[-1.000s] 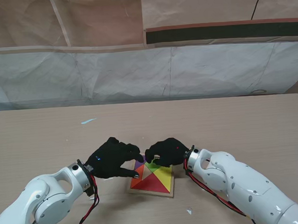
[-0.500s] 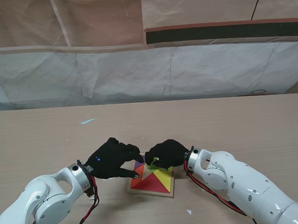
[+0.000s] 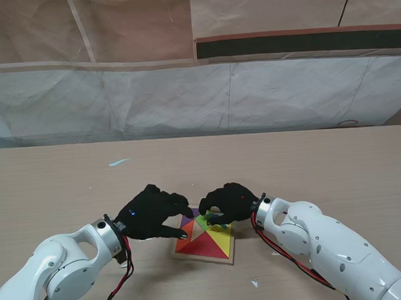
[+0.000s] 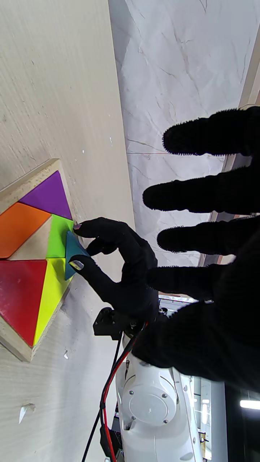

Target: Assemble the tangram pieces into a square

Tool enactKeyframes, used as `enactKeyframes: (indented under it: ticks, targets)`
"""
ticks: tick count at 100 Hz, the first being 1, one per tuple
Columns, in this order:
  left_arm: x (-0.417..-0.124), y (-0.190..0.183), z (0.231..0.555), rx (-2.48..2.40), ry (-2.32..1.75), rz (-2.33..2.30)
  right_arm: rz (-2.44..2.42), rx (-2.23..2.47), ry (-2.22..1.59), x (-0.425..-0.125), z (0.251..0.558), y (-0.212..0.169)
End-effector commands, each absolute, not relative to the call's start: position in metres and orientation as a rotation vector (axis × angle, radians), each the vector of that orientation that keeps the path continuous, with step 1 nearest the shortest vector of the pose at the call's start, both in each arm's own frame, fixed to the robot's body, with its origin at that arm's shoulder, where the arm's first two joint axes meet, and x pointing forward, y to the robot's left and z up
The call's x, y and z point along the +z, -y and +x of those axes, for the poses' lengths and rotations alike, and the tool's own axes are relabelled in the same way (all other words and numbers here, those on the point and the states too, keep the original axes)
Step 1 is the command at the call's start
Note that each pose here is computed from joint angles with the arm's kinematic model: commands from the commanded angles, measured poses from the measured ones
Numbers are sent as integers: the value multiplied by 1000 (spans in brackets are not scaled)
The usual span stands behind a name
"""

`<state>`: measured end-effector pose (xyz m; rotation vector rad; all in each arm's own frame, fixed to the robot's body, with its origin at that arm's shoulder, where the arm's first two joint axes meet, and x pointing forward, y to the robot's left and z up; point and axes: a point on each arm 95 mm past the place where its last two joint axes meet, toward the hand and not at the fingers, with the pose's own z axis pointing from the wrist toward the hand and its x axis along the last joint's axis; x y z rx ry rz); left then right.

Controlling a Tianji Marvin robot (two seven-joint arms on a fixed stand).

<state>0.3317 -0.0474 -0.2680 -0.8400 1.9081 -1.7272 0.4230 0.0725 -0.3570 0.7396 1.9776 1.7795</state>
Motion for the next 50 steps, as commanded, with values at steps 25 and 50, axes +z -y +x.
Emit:
enactKeyframes:
  ticks: [25,50]
  targets:
    - [-270,50,332,-1721,-1924,-853,711,1710,-2002,-355,424,-65]
    - [-270,50,332,-1718,-1928,-856,749,1729,-1987,-358,422,-63]
